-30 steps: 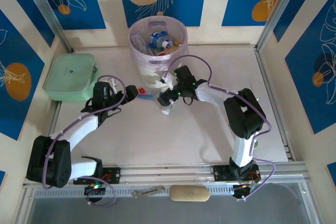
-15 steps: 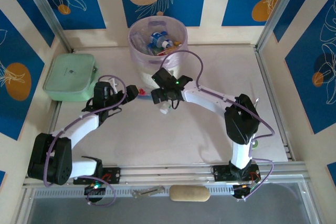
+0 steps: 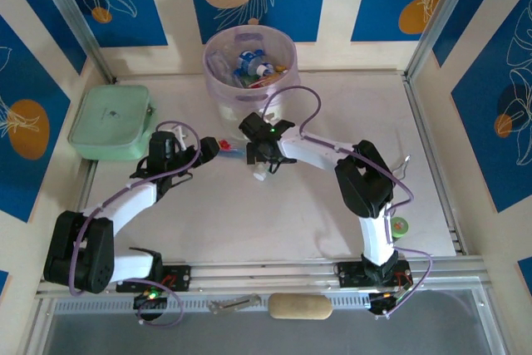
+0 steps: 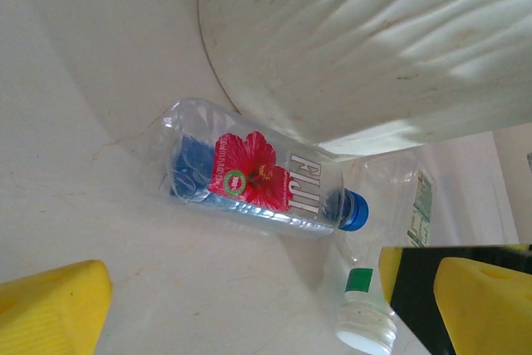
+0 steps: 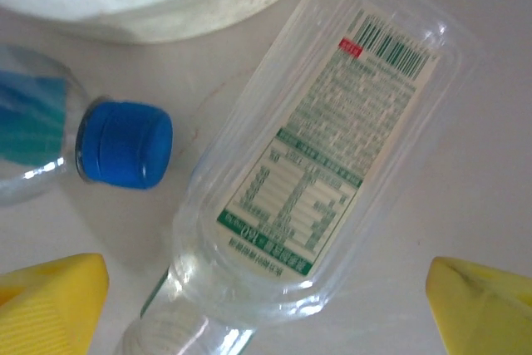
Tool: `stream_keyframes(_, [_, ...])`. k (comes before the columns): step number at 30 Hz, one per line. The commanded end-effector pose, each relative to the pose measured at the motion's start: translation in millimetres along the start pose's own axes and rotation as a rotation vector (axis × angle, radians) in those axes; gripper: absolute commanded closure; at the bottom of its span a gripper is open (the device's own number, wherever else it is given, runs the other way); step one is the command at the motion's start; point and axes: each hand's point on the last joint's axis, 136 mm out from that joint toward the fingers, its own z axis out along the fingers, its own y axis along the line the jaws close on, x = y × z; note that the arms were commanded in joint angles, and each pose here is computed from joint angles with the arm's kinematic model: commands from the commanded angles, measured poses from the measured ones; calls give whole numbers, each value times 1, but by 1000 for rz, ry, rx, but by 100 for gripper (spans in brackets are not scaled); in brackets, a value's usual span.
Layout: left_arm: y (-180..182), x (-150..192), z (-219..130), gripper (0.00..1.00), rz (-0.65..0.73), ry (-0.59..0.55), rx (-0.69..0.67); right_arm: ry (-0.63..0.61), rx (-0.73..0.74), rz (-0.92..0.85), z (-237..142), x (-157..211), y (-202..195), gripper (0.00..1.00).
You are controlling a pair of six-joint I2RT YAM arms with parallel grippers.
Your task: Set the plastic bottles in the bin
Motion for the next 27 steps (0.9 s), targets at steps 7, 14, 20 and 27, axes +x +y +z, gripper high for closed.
stream_keyframes(7, [1, 0, -4, 1, 21, -5, 6, 8, 7, 89, 31, -8, -9, 3])
stream_keyframes(14, [3, 1, -5, 1, 17, -4, 1, -9, 31, 70, 46, -15, -12, 10])
stream_keyframes(20, [4, 2, -6, 1, 19, -3, -6, 34, 52, 56, 62, -6, -17, 19])
stream_keyframes(27, [4, 2, -7, 1, 19, -5, -7, 16, 57, 40, 58, -7, -22, 33])
